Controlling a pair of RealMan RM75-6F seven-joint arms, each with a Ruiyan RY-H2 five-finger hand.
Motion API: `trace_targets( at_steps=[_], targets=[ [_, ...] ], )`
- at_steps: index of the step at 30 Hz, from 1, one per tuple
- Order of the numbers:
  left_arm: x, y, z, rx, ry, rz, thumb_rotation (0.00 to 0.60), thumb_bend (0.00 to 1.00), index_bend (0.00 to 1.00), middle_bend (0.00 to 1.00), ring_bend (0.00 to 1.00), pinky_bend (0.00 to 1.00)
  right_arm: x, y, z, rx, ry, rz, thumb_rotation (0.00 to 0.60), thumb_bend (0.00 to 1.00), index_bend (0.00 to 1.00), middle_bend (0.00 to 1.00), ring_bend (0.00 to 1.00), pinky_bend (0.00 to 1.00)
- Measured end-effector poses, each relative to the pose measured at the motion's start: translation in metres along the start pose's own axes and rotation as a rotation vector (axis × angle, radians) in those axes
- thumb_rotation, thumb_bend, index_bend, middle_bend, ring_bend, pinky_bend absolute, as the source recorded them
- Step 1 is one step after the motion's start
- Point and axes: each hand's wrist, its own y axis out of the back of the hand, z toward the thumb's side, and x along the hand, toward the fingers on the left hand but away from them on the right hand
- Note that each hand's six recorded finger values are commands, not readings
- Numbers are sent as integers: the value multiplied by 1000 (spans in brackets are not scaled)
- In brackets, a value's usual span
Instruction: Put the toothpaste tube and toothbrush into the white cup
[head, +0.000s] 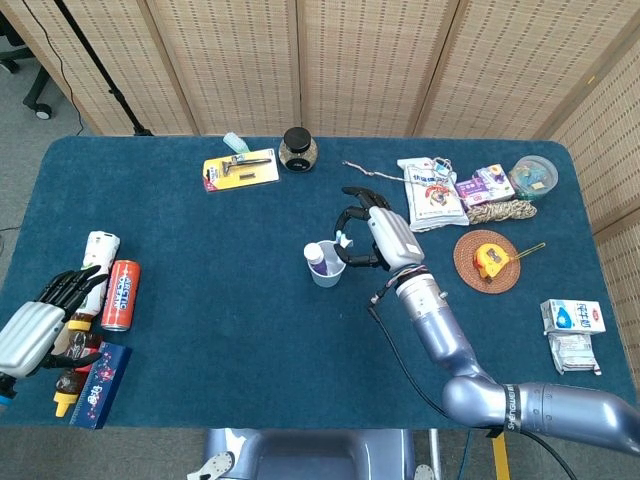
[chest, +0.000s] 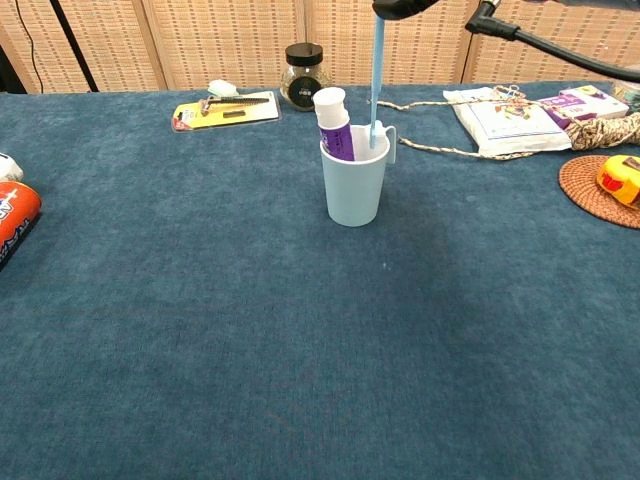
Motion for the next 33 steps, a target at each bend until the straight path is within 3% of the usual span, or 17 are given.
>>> trace_targets(
  at_steps=[8, 24, 33],
  targets=[
    [0, 0, 0, -2, -1, -3, 600, 88, 0, 0, 0, 0, -2, -3, 4, -25, -6, -1, 600, 466, 579, 117, 0, 0],
    [1, -1, 0, 3, 1, -10, 600, 87, 0, 0, 0, 0, -4, -7, -1, -255, -59, -7, 600, 468, 581, 117, 0, 0],
    [1, -1, -1, 2, 5, -10, 600, 87, 0, 0, 0, 0, -4, -12, -9, -296, -81, -7, 600, 469, 582, 117, 0, 0]
  ],
)
